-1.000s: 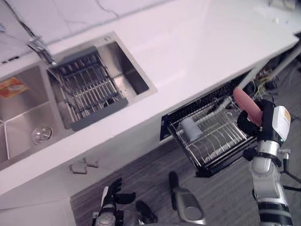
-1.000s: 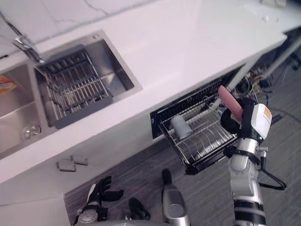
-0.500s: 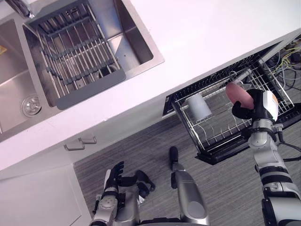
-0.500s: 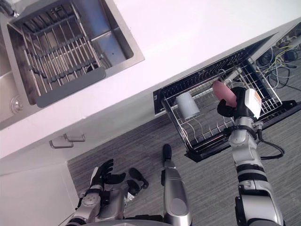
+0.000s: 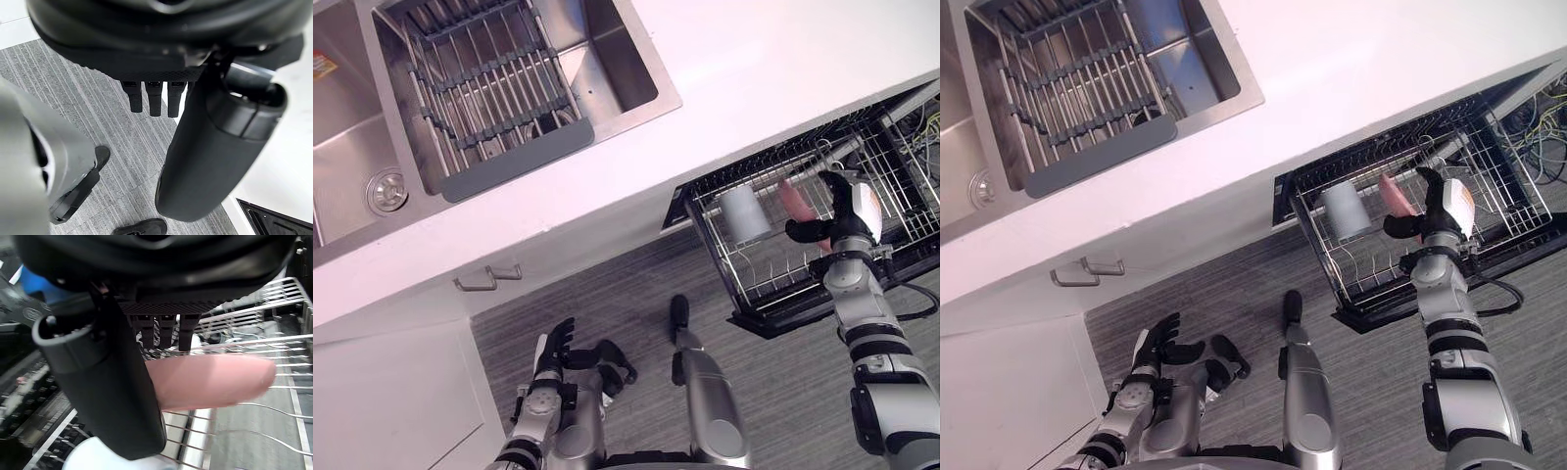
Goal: Walk over to the sink, pick up the cup, carry it to the dishwasher, place the cup inside the dishwasher, then close the dishwasher door
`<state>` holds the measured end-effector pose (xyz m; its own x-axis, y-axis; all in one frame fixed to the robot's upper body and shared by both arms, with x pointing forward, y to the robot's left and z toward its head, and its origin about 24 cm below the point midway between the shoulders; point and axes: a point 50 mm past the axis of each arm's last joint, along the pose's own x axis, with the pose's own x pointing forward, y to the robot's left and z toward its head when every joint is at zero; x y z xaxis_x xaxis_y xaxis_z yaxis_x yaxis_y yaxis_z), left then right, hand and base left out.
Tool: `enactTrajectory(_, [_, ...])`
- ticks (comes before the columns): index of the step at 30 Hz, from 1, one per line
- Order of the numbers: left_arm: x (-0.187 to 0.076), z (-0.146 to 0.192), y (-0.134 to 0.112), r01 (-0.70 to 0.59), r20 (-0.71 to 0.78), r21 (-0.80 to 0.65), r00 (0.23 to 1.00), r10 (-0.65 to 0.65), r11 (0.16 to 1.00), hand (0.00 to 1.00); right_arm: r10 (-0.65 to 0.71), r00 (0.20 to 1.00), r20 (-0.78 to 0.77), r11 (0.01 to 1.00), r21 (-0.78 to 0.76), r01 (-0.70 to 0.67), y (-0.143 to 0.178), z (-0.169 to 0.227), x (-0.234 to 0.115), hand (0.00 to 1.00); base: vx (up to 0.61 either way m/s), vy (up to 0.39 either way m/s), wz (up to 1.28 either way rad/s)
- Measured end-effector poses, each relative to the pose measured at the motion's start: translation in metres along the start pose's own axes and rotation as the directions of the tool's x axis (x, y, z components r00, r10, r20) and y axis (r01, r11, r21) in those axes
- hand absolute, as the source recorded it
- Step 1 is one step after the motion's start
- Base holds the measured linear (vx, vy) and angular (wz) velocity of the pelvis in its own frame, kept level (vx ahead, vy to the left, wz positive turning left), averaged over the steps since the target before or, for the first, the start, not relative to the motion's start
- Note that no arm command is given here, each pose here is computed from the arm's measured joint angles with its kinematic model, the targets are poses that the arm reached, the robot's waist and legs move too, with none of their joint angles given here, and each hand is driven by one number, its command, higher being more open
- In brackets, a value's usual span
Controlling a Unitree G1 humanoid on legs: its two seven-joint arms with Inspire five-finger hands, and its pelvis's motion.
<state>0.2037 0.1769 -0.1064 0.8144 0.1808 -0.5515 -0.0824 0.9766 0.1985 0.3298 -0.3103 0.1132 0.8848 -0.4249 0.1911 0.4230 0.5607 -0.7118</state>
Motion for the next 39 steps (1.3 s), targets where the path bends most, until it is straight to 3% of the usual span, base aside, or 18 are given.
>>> enactTrajectory(11, [-0.003, -0.007, 0.004, -0.009, -0.032, 0.015, 0.999, 0.01, 1.0, 0.9, -0.169, 0.982, 0.08, 0.934, 0.33, 0.134, -0.019, 0.006, -0.056, 0.9, 0.01, 0.015, 0.05])
enactTrajectory(14, [-0.006, -0.015, 0.009, -0.022, -0.051, 0.023, 0.998, 0.023, 1.0, 0.9, -0.181, 0.983, 0.025, 0.909, 0.385, 0.158, -0.021, -0.013, -0.084, 0.9, 0.06, 0.028, 0.0])
enactTrajectory(17, [-0.009, -0.022, 0.014, -0.032, -0.072, 0.019, 0.997, 0.034, 0.999, 0.9, -0.181, 0.975, -0.129, 0.873, 0.435, 0.219, -0.02, -0.045, -0.114, 0.9, 0.08, 0.019, 0.01])
enactTrajectory(21, [-0.011, -0.027, 0.019, -0.053, -0.089, 0.009, 0.995, 0.054, 0.999, 0.9, -0.173, 0.901, -0.398, 0.763, 0.525, 0.378, -0.01, -0.09, -0.154, 0.9, 0.09, 0.0, -0.03])
enactTrajectory(26, [-0.011, -0.021, 0.02, -0.066, -0.068, -0.012, 0.996, 0.065, 0.998, 0.9, -0.006, 0.768, -0.64, 0.589, 0.619, 0.52, 0.03, -0.122, -0.196, 0.9, 0.05, -0.021, -0.07])
enactTrajectory(32, [-0.011, -0.02, 0.015, -0.056, -0.065, -0.025, 0.996, 0.055, 0.998, 0.9, 0.15, 0.749, -0.646, 0.402, 0.732, 0.55, 0.061, -0.121, -0.21, 0.9, -0.01, -0.005, -0.01])
enactTrajectory(34, [-0.013, -0.023, 0.015, -0.057, -0.074, -0.024, 0.996, 0.055, 0.998, 0.9, 0.203, 0.751, -0.629, 0.277, 0.772, 0.572, 0.075, -0.118, -0.207, 0.9, -0.06, -0.001, 0.02])
enactTrajectory(39, [-0.014, -0.026, 0.016, -0.048, -0.082, -0.016, 0.996, 0.047, 0.999, 0.9, 0.22, 0.745, -0.63, 0.101, 0.774, 0.625, 0.083, -0.12, -0.196, 0.9, -0.03, 0.016, 0.2])
